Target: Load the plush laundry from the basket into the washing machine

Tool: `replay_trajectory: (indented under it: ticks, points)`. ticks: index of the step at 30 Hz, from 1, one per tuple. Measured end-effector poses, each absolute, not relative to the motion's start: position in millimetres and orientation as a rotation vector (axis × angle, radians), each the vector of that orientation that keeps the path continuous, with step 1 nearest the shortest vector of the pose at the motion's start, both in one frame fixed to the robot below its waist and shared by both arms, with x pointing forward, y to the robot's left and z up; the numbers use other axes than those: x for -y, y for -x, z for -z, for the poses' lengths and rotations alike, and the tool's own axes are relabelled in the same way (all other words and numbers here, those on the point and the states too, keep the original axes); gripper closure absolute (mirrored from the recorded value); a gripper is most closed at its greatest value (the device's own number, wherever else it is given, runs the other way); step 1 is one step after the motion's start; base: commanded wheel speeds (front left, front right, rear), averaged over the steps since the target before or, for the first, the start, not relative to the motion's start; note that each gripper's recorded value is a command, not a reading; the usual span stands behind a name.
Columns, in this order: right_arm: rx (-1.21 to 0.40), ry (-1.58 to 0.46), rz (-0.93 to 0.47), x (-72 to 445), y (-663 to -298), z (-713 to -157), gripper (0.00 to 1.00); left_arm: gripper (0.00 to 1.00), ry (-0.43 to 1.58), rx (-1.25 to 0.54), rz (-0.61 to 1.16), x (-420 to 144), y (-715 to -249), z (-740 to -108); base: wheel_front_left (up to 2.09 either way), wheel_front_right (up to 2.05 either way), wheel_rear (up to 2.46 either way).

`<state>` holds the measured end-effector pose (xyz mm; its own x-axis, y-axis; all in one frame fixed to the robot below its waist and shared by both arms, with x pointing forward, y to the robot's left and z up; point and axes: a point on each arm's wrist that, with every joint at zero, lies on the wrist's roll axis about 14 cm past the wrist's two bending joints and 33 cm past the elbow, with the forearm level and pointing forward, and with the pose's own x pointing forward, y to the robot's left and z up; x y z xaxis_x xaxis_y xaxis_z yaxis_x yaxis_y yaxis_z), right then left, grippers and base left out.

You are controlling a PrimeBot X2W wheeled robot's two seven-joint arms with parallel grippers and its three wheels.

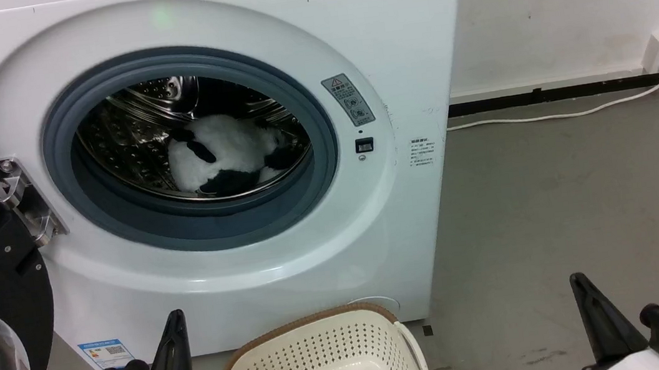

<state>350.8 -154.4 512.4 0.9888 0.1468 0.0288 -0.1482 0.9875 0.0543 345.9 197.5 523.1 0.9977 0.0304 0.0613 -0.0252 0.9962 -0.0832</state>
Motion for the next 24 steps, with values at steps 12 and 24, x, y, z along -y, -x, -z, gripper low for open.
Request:
replay_trajectory:
  ticks: [12,24]
  points:
    - [0.017,-0.038,-0.146,155.3,-353.1,-513.1,1.0,1.0,0.063,0.05,-0.022,-193.9,-349.5,-522.7,0.0,0.0,0.0]
    - [0.012,-0.026,-0.143,156.2,-356.0,-514.9,1.0,1.0,0.046,0.04,-0.015,-189.9,-353.7,-523.0,0.0,0.0,0.0]
